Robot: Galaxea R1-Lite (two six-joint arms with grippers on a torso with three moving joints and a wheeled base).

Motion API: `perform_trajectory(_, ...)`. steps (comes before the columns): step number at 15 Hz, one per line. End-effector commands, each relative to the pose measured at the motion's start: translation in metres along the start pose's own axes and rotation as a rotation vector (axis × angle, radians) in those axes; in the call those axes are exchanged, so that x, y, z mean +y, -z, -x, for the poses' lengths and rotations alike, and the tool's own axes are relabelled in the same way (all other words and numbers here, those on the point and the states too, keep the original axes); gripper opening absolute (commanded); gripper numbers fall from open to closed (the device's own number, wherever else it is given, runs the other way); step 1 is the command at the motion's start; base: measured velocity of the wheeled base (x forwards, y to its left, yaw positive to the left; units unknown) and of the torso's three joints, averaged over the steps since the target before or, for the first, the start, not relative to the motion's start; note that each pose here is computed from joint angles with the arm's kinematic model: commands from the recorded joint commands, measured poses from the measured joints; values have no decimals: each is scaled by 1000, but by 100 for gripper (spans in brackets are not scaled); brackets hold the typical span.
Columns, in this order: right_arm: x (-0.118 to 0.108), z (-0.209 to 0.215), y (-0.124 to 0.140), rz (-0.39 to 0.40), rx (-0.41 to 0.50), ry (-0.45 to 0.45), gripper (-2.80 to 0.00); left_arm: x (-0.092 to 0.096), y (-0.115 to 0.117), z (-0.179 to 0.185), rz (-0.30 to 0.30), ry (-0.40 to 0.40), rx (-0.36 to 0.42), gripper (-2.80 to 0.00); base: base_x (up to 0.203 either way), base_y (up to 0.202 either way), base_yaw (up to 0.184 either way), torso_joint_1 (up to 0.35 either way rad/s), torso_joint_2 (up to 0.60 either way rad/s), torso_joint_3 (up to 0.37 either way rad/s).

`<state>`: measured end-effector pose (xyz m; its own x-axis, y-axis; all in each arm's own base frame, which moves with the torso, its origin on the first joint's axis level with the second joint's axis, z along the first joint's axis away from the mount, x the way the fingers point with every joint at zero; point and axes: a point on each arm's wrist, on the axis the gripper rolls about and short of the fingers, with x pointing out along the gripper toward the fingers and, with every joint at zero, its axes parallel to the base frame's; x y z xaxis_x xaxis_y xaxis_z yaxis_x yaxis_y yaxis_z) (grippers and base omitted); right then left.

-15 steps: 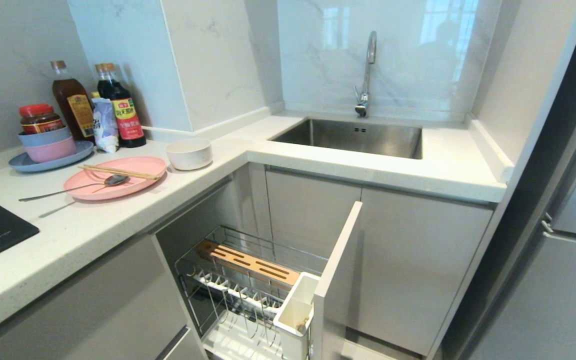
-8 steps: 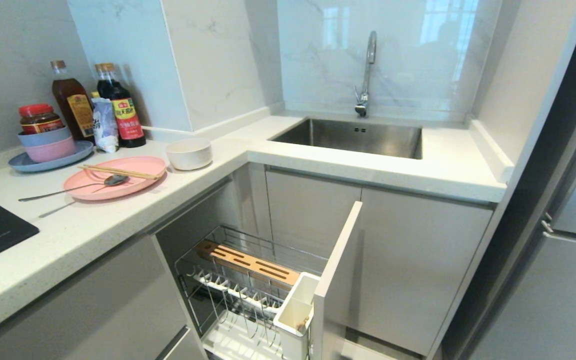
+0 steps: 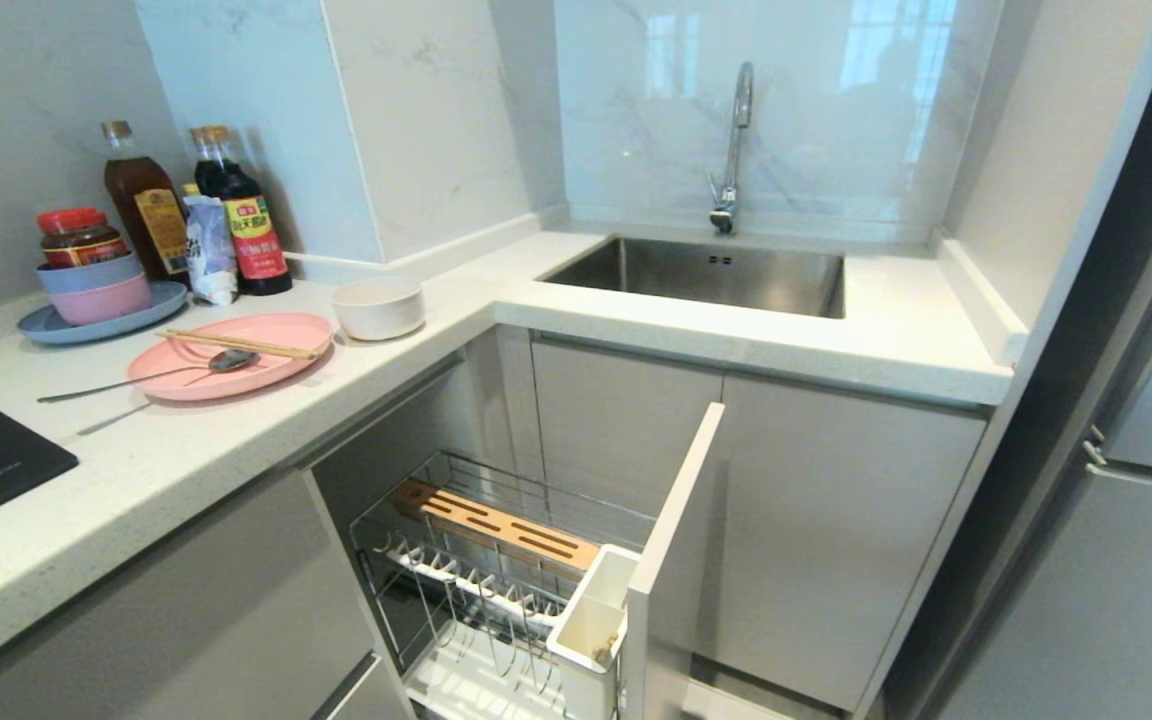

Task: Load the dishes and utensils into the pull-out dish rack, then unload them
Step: Pick up the bowl and place it in the cupboard

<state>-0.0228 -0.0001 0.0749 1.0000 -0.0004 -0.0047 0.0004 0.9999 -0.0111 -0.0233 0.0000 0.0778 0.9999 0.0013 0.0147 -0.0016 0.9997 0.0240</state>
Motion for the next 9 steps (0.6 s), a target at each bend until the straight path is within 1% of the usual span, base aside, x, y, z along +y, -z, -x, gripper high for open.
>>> perform_trajectory(1, 0, 0, 0, 1, 0, 0, -280, 0, 1, 0, 3, 0, 1, -280, 0, 0, 0, 0, 0, 0)
perform_trajectory(9, 0, 0, 0, 0, 0, 0, -280, 0, 1, 0, 6, 0, 2, -280, 0, 0, 0, 0, 0, 0)
